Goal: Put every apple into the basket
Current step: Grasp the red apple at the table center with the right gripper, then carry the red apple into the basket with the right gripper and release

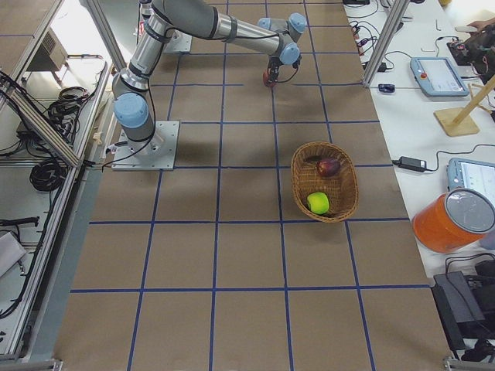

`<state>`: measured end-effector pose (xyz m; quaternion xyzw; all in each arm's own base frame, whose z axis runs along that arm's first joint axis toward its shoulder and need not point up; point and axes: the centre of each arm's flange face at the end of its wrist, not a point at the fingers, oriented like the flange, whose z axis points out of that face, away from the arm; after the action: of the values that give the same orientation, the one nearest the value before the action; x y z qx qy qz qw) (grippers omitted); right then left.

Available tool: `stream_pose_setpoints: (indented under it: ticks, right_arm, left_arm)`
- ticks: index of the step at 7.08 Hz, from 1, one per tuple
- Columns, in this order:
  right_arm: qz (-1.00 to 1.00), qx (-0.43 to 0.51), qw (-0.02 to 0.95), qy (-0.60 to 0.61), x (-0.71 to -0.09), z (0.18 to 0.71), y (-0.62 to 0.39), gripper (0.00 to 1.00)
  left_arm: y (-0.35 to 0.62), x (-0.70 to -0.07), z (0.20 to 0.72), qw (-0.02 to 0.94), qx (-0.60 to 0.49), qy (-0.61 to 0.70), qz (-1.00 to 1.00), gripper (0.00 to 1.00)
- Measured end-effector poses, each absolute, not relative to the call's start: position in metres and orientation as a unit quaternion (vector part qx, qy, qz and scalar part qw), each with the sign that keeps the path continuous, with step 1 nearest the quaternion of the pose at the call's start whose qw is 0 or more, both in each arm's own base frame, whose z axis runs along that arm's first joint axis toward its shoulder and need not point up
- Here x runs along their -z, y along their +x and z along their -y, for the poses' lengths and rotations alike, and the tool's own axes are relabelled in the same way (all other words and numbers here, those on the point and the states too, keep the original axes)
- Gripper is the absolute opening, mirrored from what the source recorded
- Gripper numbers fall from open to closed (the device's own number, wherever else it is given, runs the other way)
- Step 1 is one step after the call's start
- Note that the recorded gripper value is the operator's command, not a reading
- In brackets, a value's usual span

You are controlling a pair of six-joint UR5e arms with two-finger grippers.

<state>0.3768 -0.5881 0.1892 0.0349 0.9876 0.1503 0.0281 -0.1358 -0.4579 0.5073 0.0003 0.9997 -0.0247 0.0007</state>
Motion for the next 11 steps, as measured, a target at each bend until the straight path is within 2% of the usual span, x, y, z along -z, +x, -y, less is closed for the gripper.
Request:
stream_pose_setpoints:
  ticks: [3,6,9,11]
  right_arm:
    - [-0.992,-0.098,0.049,0.067,-0.265,0.618,0.332,0.0]
    - [-0.989,-0.041,0.002,0.139,-0.331,0.669,0.147,0.0]
    - [-0.995,-0.038,-0.021,0.093,-0.339,0.68,-0.052,0.0]
    - [-0.998,-0.041,-0.027,0.049,-0.327,0.673,-0.139,0.0]
  left_arm:
    - [-0.136,-0.507,0.458,-0.001,0.024,0.0,-1.0,1.0]
    - [-0.136,-0.507,0.459,-0.002,0.025,0.0,-1.0,1.0]
    - [-0.136,-0.507,0.459,-0.002,0.025,-0.001,-1.0,1.0]
    - [-0.136,-0.507,0.459,-0.002,0.024,-0.001,-1.0,1.0]
